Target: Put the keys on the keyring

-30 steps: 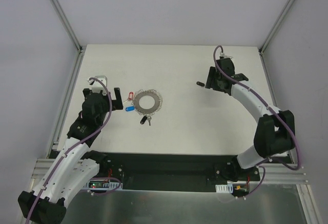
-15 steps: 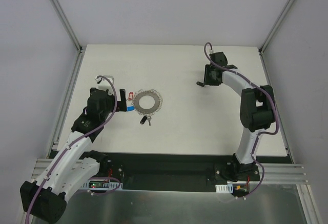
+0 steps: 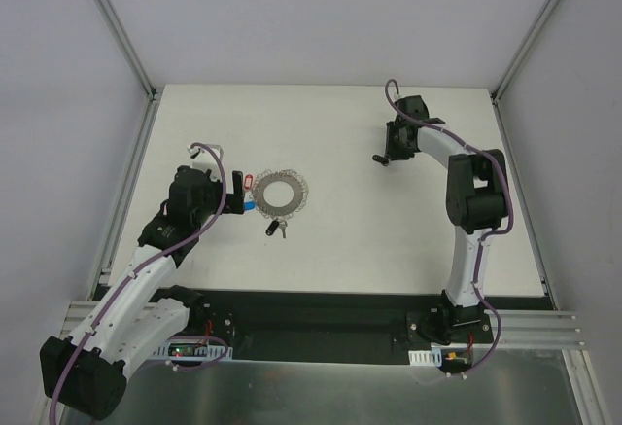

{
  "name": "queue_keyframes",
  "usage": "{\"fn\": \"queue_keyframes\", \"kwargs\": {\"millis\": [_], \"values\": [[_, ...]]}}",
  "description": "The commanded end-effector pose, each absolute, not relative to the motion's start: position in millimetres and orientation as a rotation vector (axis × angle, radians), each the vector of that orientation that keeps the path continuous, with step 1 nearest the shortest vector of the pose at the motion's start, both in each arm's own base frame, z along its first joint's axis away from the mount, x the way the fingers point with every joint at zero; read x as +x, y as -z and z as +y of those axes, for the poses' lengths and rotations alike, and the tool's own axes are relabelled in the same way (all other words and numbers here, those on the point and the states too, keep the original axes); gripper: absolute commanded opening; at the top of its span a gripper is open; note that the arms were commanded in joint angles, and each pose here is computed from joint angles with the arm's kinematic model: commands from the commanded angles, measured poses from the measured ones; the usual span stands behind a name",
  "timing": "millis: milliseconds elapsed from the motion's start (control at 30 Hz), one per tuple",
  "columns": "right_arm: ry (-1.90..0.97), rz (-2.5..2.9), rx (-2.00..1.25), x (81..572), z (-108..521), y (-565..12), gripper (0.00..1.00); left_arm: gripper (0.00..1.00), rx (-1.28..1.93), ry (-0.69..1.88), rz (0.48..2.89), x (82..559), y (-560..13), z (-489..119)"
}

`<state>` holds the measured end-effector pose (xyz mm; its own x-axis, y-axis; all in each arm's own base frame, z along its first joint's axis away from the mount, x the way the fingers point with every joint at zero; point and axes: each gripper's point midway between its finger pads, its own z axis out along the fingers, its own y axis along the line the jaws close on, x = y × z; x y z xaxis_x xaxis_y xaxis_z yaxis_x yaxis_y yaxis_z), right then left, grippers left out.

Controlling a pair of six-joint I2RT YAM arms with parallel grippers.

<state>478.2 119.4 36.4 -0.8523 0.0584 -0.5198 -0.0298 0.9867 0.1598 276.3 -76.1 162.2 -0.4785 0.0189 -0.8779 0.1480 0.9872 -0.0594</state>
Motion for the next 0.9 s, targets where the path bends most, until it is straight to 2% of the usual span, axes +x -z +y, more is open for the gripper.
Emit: {"fn": "queue_keyframes", "kwargs": {"millis": [0, 133, 467, 633, 867], "values": [[-0.239, 2.588, 0.024, 475, 121, -42, 0.25, 0.99, 0.162, 0.174, 2.046, 276, -167, -82], [-0.223, 2.605, 0.033, 466, 117, -37, 0.25, 0.99, 0.17, 0.188, 2.046, 275, -168, -84], [-0.197, 2.588, 0.079, 452, 110, -45, 0.01, 0.99, 0.204, 0.242, 2.04, 273, -170, -93], [-0.213, 2.577, 0.159, 423, 105, -60, 0.01, 0.99, 0.243, 0.311, 2.054, 273, -169, -106], [-0.134, 2.651, 0.357, 338, 95, -43, 0.01, 0.99, 0.282, 0.464, 2.108, 276, -168, -133]]}}
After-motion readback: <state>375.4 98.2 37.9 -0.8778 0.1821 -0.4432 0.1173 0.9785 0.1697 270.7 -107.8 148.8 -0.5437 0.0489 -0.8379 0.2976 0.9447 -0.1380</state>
